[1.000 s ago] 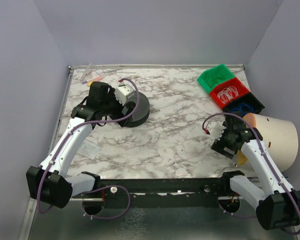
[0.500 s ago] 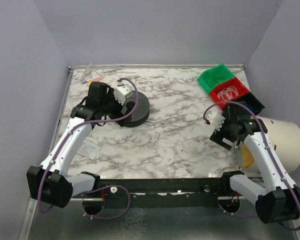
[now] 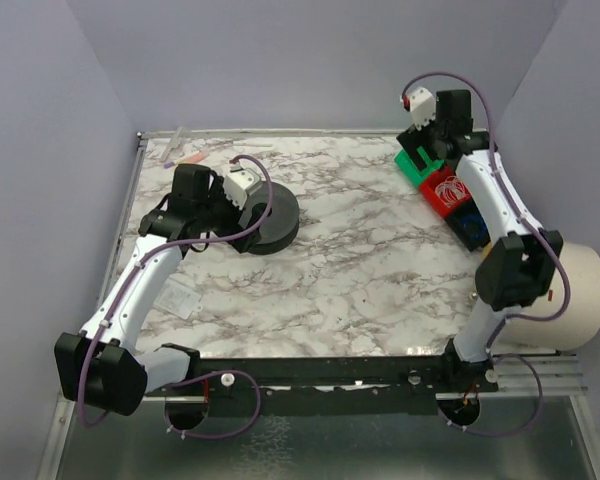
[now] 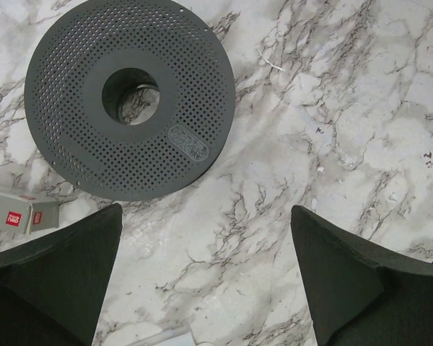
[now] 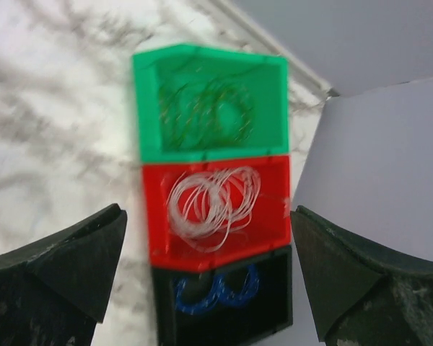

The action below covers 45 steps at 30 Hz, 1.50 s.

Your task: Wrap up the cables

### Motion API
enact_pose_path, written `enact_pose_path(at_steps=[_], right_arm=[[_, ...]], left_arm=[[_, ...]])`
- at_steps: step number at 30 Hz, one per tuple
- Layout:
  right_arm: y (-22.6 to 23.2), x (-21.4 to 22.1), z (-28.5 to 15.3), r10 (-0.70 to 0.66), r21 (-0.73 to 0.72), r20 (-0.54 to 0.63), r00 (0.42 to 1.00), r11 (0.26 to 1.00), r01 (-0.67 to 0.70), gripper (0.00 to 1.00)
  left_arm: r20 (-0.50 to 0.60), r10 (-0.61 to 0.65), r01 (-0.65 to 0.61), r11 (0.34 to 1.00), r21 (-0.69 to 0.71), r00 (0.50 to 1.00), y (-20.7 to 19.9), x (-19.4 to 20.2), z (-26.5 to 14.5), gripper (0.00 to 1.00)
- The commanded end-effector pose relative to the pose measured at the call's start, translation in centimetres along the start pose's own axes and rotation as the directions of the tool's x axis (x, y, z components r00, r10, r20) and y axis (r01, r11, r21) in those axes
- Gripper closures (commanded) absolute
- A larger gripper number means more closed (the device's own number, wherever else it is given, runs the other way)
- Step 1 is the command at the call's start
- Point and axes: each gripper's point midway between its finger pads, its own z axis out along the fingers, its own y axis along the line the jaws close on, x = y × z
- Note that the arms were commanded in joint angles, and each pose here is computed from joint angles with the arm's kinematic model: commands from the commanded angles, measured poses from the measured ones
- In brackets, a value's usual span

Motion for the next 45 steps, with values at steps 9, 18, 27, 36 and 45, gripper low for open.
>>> enact_pose_path(at_steps=[9,18,27,36,45], right_arm=[[-5.2,-1.5,11.7,0.215,0.285,-0.099,0.971,0.942,-0.180,0.01],[0.6,1.8,14.7,0.228,0.063,-0.153,0.962,0.973,-0.221,0.01],[1.3,4.5,16.4,0.175,0.063,-0.222,0.959,0.984,-0.165,0.00],[0.4,5.9,18.1,0.183,0.090,-0.246,0.952,0.982,-0.165,0.00],[-0.1,5.8,18.4,0.198,0.087,-0.216,0.956,0.979,-0.183,0.01]], left_arm=[[0.003,-0.039,0.039,0.999,0.025,0.999,0.2,0.6,0.4,0.01],[0.000,-0.042,0.042,0.999,0.026,0.999,0.4,0.9,0.7,0.01],[-0.010,-0.046,0.047,0.998,0.029,0.999,0.4,1.2,0.9,0.01],[-0.014,-0.053,0.053,0.998,0.029,0.999,0.6,1.3,1.0,0.01],[-0.022,-0.058,0.059,0.998,0.031,0.998,0.6,1.6,1.3,0.01]])
